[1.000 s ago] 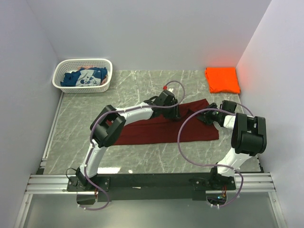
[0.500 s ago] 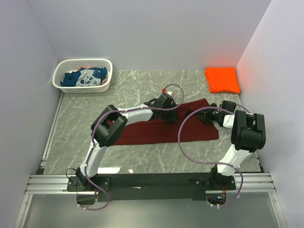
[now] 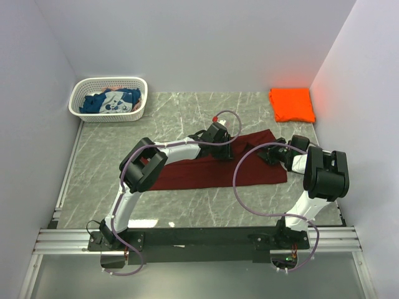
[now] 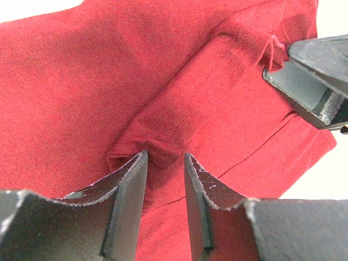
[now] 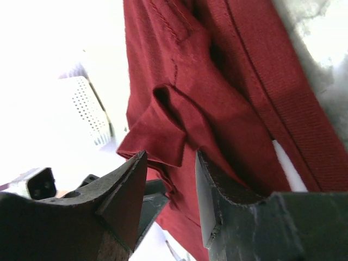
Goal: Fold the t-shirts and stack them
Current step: Fold the tshirt
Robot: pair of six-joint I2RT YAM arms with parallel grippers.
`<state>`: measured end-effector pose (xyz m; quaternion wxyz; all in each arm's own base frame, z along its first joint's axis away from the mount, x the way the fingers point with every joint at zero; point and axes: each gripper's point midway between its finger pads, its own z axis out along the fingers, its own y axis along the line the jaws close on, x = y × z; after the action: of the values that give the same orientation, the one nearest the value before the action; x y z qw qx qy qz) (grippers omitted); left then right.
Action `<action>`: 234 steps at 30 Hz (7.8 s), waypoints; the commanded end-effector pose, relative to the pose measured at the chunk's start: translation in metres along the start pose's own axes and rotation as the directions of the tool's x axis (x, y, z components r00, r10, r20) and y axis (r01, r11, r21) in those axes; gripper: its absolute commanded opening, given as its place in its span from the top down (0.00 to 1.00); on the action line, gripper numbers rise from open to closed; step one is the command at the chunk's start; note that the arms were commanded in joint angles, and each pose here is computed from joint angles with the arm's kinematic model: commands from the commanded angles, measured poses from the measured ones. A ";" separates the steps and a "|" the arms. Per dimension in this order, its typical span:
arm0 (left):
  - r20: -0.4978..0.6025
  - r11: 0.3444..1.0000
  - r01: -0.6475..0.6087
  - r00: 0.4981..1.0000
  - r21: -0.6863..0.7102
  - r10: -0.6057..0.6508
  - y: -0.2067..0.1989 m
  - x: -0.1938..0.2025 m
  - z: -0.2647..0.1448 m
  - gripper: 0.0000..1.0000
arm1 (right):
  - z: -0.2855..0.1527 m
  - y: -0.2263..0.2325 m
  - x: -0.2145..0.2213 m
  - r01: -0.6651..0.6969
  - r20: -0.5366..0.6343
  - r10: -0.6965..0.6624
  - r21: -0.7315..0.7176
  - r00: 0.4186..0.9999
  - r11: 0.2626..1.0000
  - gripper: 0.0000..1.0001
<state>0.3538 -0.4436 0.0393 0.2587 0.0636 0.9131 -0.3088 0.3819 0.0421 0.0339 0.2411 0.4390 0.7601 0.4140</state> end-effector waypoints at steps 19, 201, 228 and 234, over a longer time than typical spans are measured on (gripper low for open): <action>-0.022 0.999 -0.004 1.000 -0.036 0.003 0.016 0.015 0.003 0.60 | 0.010 0.003 -0.011 -0.102 0.057 0.105 -0.049 0.993 0.994 0.57; -0.065 0.846 0.287 0.934 -0.450 -0.351 0.114 0.135 -0.238 0.17 | 0.098 0.044 0.153 0.830 -0.372 -0.784 0.467 0.497 0.305 0.53; -0.297 0.902 0.157 0.910 -0.402 -0.290 0.080 0.195 -0.230 0.26 | -0.152 -0.107 0.195 0.737 -0.480 -0.560 0.440 0.675 0.512 0.51; -0.316 0.902 0.133 0.907 -0.410 -0.278 0.078 0.198 -0.226 0.26 | -0.153 -0.121 0.206 0.724 -0.507 -0.521 0.415 0.686 0.550 0.52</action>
<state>0.1027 -0.2399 0.0378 0.0485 -0.0412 0.9915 -0.1135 0.1121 0.1143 0.0143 0.0993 0.1038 0.9860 0.0845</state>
